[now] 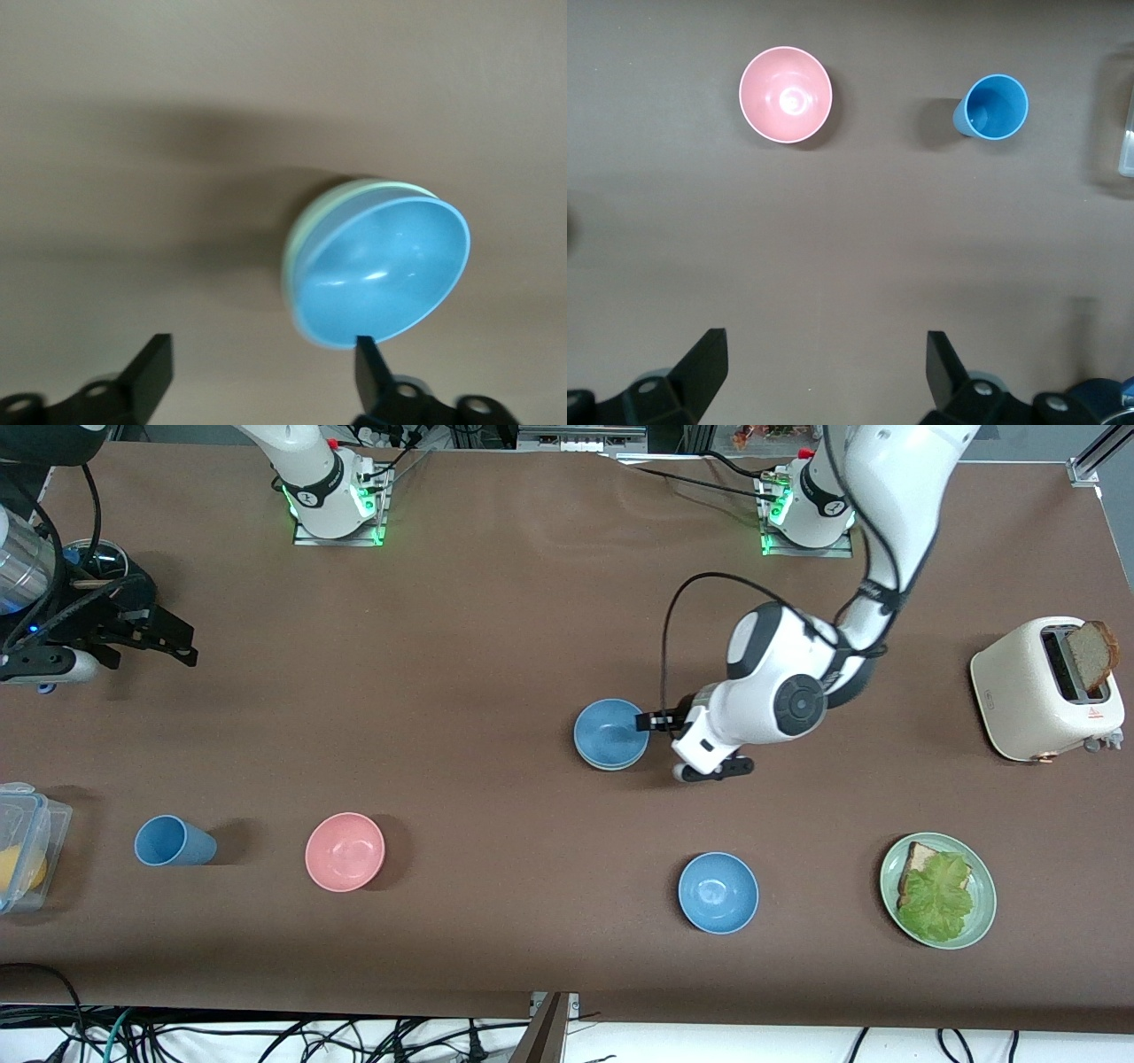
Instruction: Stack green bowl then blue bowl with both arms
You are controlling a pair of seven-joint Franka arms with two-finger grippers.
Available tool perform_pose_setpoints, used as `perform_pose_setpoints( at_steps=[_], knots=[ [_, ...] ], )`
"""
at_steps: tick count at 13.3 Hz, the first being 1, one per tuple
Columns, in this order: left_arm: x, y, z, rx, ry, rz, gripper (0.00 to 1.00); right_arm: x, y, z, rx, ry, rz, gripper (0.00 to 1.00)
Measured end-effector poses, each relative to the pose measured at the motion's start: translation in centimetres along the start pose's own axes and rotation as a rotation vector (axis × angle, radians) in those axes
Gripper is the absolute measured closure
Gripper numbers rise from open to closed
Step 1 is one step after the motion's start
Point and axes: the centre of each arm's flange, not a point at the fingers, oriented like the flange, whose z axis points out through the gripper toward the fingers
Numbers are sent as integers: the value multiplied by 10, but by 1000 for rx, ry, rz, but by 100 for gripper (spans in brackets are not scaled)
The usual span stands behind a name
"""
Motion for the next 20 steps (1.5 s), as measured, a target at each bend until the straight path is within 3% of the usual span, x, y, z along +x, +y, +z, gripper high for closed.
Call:
perform_pose_setpoints(
  at_steps=[1, 5, 8, 11, 14, 18, 20],
  knots=[
    [-2, -10, -41, 61, 16, 6, 0, 0, 0, 0, 0, 0, -1, 1],
    [-19, -75, -193, 223, 33, -72, 0, 0, -1, 0, 0, 0, -2, 1],
    [-16, -138, -259, 204, 93, -97, 0, 0, -3, 0, 0, 0, -6, 1],
    [-15, -160, -269, 182, 141, -111, 0, 0, -3, 0, 0, 0, -6, 1],
    [-29, -164, -254, 161, 253, -62, 0, 0, -3, -1, 0, 0, -6, 1],
    [-62, -176, -267, 169, 296, 14, 0, 0, -3, -1, -6, 1, -6, 1],
    [-71, -181, -273, 199, 282, 19, 0, 0, -3, -1, -7, 2, -6, 1]
  ],
)
